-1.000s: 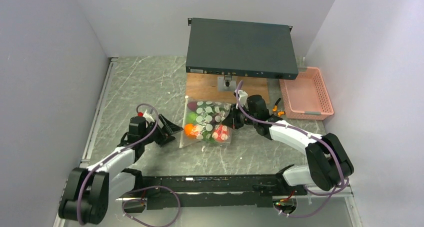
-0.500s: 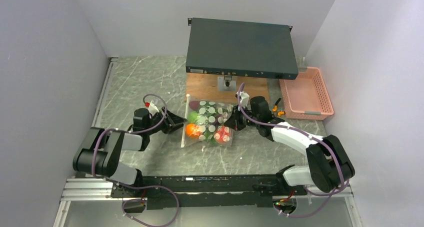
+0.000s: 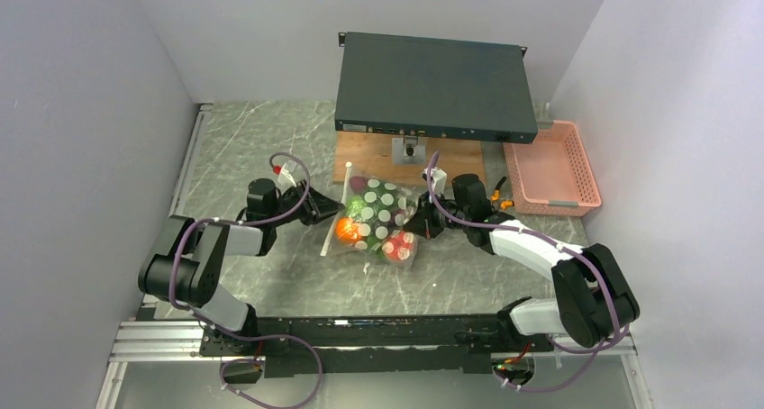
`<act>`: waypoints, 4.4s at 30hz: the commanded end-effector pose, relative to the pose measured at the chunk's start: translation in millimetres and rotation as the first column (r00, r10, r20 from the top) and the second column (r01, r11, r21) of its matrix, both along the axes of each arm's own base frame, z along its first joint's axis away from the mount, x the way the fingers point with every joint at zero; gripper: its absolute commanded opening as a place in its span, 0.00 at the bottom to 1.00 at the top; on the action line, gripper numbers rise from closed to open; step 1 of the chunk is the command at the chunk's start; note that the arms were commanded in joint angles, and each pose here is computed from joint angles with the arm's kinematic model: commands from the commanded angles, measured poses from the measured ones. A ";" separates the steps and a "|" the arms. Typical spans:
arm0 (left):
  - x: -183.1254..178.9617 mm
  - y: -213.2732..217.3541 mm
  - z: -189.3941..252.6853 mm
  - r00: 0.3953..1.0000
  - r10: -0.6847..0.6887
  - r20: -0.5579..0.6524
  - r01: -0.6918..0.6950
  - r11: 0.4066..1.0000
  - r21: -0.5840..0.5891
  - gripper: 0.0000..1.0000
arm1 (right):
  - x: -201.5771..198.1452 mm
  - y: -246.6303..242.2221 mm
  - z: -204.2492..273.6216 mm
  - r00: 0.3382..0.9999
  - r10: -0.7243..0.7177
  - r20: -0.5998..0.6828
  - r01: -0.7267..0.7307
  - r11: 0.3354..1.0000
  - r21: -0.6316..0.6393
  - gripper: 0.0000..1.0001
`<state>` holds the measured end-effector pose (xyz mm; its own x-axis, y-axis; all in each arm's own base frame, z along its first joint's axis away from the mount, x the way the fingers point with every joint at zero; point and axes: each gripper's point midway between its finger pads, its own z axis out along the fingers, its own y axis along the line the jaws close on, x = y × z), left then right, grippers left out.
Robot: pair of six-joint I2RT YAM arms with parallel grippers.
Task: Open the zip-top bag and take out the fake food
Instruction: Pick up the zipper food storage bag at the center of the board.
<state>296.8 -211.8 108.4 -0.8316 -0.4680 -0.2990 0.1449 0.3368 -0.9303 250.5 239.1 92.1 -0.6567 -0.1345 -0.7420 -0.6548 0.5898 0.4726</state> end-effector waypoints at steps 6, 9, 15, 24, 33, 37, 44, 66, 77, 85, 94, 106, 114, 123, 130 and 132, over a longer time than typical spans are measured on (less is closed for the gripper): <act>3.5 -2.7 -21.8 0.996 -0.090 -0.027 0.093 0.980 0.173 0.40 | -16.1 9.0 14.8 0.990 0.135 0.037 -0.136 0.990 0.039 0.00; 6.2 5.1 -32.7 0.996 -0.064 -0.056 0.076 0.967 0.242 0.44 | -14.9 8.1 14.3 0.990 0.131 0.041 -0.133 0.991 0.030 0.00; 13.1 13.9 -17.8 0.999 -0.049 -0.003 0.049 0.986 0.159 0.53 | -15.9 6.6 12.3 0.990 0.132 0.045 -0.133 0.991 0.022 0.00; 5.7 -8.8 -6.6 0.978 -0.203 0.042 0.203 0.979 -0.003 0.52 | -18.7 7.6 12.0 0.987 0.149 0.056 -0.151 0.988 0.031 0.00; 6.5 -16.7 -4.3 0.972 -0.233 0.044 0.234 0.972 -0.014 0.11 | -20.1 9.2 13.8 0.983 0.167 0.072 -0.170 0.985 0.040 0.00; 3.5 -15.4 4.9 0.965 -0.251 0.073 0.250 0.968 0.018 0.00 | -21.5 8.5 14.2 0.981 0.179 0.081 -0.182 0.982 0.039 0.00; -0.6 1.8 42.2 0.927 -0.314 0.208 0.234 0.913 0.333 0.00 | -34.8 4.1 34.1 0.936 0.319 0.145 -0.326 0.945 0.022 0.20; -62.3 -2.4 141.8 0.596 -0.684 0.421 0.233 0.649 0.724 0.00 | -34.5 24.1 169.9 0.637 0.479 0.604 -0.633 0.773 0.055 0.96; -83.3 -22.7 182.7 0.473 -0.689 0.549 0.217 0.695 0.685 0.00 | -21.9 30.8 198.3 0.690 0.391 0.608 -0.581 0.801 0.144 0.99; -88.7 -28.8 186.6 0.467 -0.685 0.560 0.256 0.710 0.656 0.00 | -18.6 28.6 184.2 0.728 0.343 0.594 -0.531 0.829 0.172 1.00; -100.1 -36.3 204.9 0.431 -0.662 0.613 0.286 0.745 0.603 0.00 | -24.0 31.5 199.7 0.692 0.335 0.639 -0.572 0.795 0.202 1.00; -109.5 -44.5 227.6 0.375 -0.639 0.672 0.317 0.770 0.555 0.00 | -27.9 32.9 220.1 0.711 0.305 0.633 -0.567 0.781 0.262 0.98; -116.1 -45.7 241.1 0.348 -0.625 0.699 0.324 0.780 0.536 0.00 | -25.2 32.3 228.3 0.699 0.286 0.656 -0.567 0.781 0.264 0.94; -119.6 -45.7 247.0 0.334 -0.613 0.716 0.322 0.788 0.524 0.00 | -35.2 33.1 238.2 0.645 0.326 0.692 -0.627 0.743 0.235 0.60; -122.2 -46.1 251.1 0.324 -0.604 0.728 0.326 0.794 0.513 0.00 | -35.8 35.0 243.8 0.643 0.320 0.696 -0.629 0.739 0.242 0.34; -121.5 -46.0 248.9 0.328 -0.606 0.725 0.324 0.793 0.516 0.00 | -36.7 35.7 245.8 0.642 0.322 0.695 -0.633 0.735 0.244 0.24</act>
<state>183.8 -255.3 323.6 -0.2734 0.1801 -0.9449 0.9537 0.1783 -0.2420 219.6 273.6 308.6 -0.1124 0.0926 -0.9893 -0.9935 -0.0275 0.1103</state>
